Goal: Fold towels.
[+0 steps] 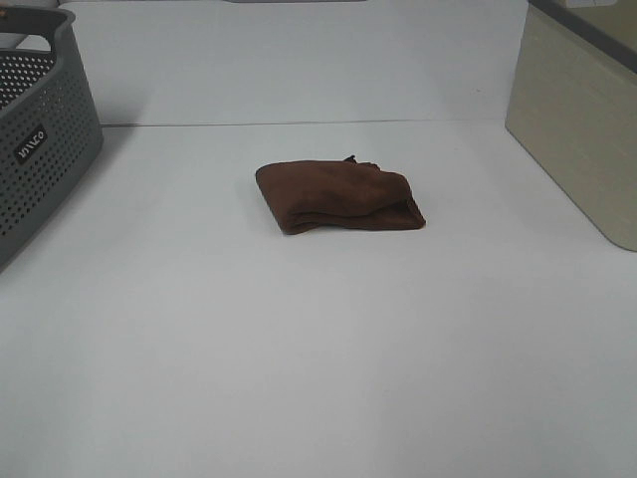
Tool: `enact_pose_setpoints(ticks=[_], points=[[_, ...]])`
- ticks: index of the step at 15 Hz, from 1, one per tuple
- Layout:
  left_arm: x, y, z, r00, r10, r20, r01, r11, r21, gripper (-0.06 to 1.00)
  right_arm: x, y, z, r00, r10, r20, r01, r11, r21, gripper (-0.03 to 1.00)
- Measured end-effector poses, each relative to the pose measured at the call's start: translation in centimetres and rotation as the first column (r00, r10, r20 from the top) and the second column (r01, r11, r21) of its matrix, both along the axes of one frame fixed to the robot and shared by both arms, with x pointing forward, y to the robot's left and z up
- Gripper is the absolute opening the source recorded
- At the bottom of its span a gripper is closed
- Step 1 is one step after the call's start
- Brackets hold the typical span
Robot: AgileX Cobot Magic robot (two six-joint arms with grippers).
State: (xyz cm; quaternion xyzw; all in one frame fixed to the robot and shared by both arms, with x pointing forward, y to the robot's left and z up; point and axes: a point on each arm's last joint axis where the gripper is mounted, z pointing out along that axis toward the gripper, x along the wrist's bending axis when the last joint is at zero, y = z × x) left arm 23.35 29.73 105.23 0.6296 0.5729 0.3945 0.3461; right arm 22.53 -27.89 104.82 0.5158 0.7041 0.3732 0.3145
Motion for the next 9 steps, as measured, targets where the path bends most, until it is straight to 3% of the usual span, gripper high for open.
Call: enact_pose_setpoints(ticks=[9], points=[[0.0,0.0,0.0,1.0,0.0,0.0,0.0,1.0,0.001,0.76,0.0,0.0,0.0,1.0,0.0,0.0,0.0,1.0,0.0,0.88]])
